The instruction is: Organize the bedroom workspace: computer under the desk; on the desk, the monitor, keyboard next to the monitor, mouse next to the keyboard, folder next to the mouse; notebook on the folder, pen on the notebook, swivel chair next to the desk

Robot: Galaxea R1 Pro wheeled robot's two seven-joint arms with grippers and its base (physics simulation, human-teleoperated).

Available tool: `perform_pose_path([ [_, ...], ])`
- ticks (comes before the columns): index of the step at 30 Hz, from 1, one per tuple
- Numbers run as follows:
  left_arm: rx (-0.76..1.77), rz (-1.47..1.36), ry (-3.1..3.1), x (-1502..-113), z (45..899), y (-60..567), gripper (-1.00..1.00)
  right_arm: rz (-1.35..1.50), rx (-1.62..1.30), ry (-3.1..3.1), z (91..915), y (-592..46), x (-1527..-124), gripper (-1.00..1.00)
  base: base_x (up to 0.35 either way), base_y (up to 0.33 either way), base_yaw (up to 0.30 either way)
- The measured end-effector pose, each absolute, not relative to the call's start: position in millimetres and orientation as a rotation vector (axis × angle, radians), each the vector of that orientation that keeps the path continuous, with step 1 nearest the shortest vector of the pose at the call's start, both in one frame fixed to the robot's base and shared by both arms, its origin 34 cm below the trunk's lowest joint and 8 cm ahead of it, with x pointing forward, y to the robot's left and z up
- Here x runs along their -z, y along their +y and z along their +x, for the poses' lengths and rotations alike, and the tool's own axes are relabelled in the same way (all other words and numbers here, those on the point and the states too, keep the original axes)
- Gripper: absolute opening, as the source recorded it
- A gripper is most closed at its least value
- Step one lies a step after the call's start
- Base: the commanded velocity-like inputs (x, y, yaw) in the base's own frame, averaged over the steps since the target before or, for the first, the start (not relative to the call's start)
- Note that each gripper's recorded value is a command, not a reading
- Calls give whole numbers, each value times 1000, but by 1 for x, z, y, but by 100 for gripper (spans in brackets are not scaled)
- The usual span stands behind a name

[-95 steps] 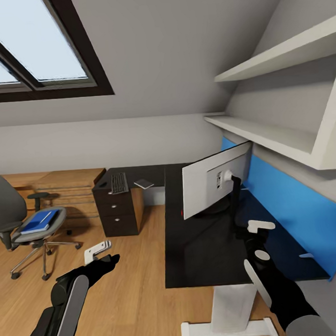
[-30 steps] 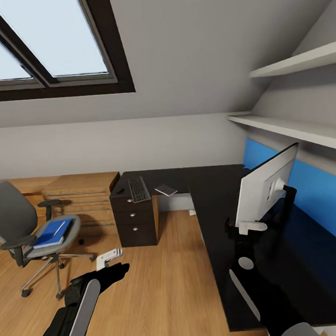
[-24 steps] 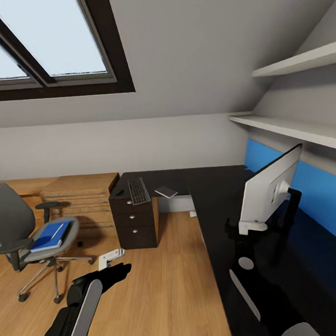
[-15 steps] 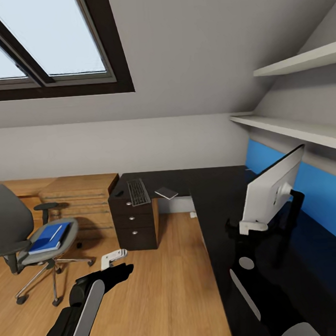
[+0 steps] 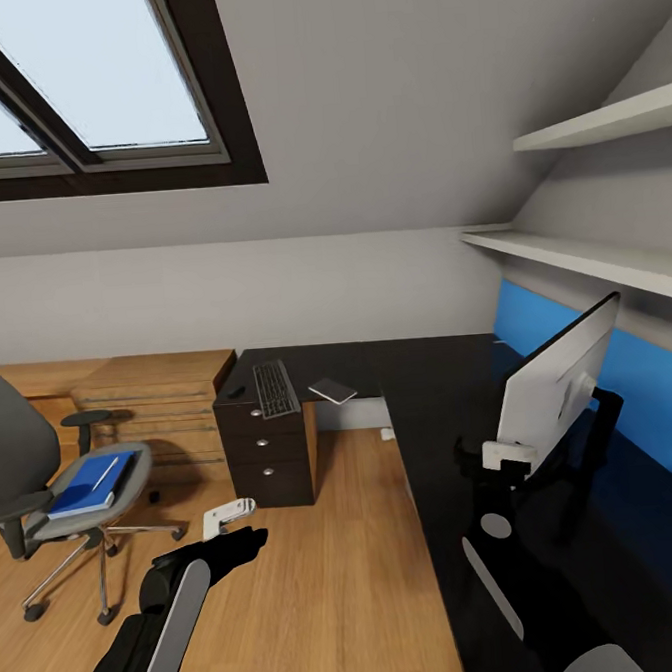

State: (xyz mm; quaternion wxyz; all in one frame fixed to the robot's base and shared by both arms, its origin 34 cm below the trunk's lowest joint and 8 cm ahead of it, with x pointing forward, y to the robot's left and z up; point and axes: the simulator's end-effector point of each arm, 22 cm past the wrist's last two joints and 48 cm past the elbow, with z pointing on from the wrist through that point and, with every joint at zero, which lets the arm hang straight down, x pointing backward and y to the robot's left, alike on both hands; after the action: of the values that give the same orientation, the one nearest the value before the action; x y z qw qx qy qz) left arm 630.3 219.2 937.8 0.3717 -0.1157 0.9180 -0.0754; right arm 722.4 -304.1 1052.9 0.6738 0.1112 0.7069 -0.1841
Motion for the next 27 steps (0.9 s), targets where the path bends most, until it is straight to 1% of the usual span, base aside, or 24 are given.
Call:
perform_pose_path([
  [15,193,-296,2353,-938,631,219,100,370,459,1599,716,-350,-1049,100,3,0,0],
  [27,193,-296,2353,-938,630,219,100,380,463,1599,715,-354,-1049,100,0,0,0],
])
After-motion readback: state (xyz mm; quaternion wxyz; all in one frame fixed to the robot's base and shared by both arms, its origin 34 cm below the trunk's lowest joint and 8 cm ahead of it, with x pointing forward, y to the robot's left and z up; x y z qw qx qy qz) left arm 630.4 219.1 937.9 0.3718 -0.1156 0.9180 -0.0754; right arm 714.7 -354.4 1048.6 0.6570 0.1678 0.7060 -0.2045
